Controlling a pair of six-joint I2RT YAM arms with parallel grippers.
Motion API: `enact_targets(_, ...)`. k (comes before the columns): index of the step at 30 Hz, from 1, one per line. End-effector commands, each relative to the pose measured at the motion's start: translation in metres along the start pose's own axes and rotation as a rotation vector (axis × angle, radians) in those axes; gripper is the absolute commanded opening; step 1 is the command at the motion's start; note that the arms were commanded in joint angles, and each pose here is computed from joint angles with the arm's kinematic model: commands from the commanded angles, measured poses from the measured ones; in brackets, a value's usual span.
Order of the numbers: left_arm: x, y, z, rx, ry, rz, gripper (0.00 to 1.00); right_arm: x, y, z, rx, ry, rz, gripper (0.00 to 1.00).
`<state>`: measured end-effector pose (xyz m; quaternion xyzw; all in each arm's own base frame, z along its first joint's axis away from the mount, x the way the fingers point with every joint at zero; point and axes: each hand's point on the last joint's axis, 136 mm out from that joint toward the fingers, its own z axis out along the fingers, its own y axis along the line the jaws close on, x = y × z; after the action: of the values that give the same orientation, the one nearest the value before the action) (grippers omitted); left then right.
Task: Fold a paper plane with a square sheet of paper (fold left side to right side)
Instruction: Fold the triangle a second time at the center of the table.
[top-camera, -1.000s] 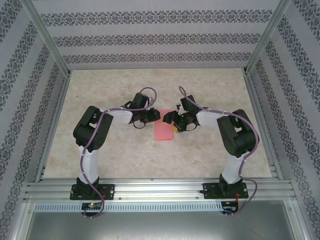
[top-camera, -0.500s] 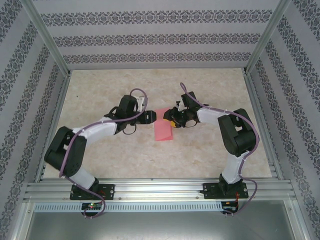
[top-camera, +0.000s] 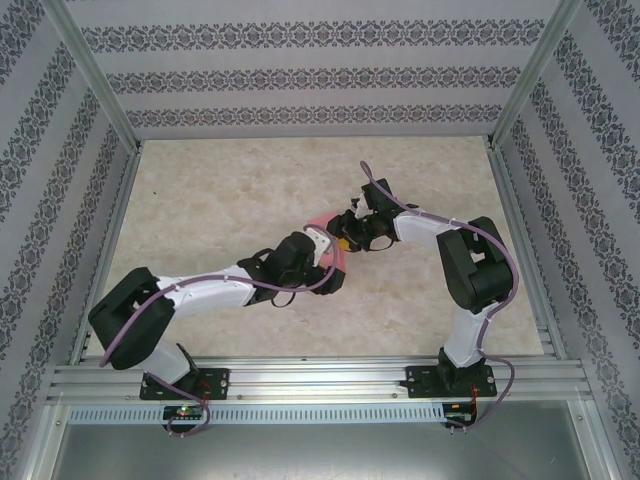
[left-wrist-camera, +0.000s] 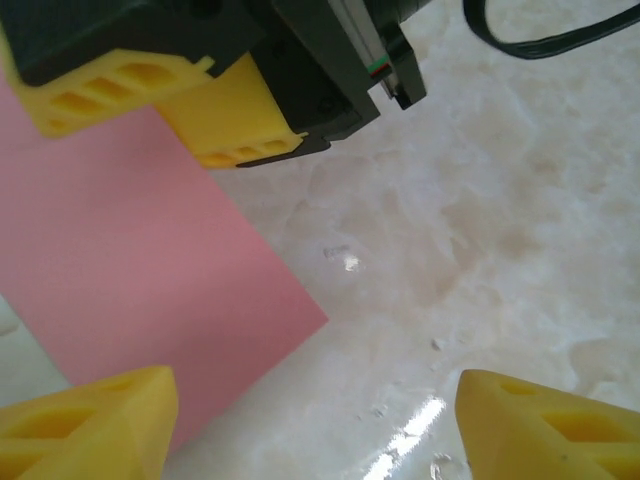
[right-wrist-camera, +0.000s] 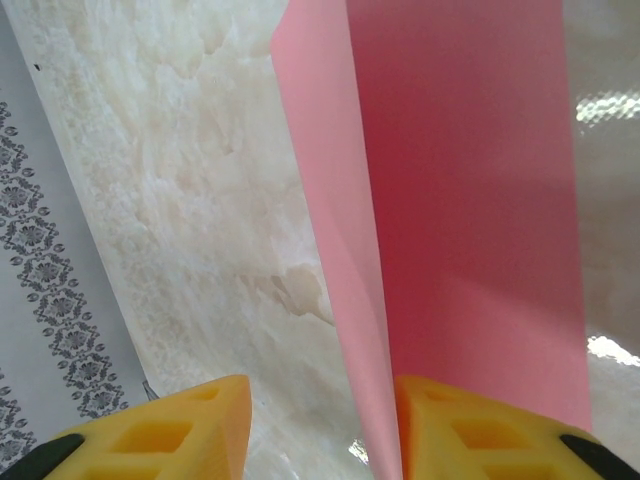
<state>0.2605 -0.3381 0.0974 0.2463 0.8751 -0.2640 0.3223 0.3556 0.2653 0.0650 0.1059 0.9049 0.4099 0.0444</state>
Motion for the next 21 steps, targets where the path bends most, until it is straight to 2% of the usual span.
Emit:
enact_targets(1,0.000,0.007,0.015,-0.123,0.003,0.080,0.77,-0.004,0.007,-0.003,-0.012,-0.004,-0.001,0.42)
enact_targets(8,0.002,0.008,0.033,-0.247,0.058,0.145,0.80,-0.003,0.006,-0.003,-0.011,-0.004,-0.002,0.42)
enact_targets(14,0.010,0.013,0.040,-0.327,0.118,0.195,0.79,-0.003,0.007,-0.001,-0.015,-0.002,-0.004,0.42)
enact_targets(17,0.014,0.008,0.044,-0.328,0.146,0.221,0.74,-0.003,0.006,0.000,-0.011,0.001,-0.003,0.42)
enact_targets(21,0.016,0.005,0.046,-0.317,0.156,0.216,0.63,-0.003,0.003,0.002,-0.005,0.001,-0.002,0.42)
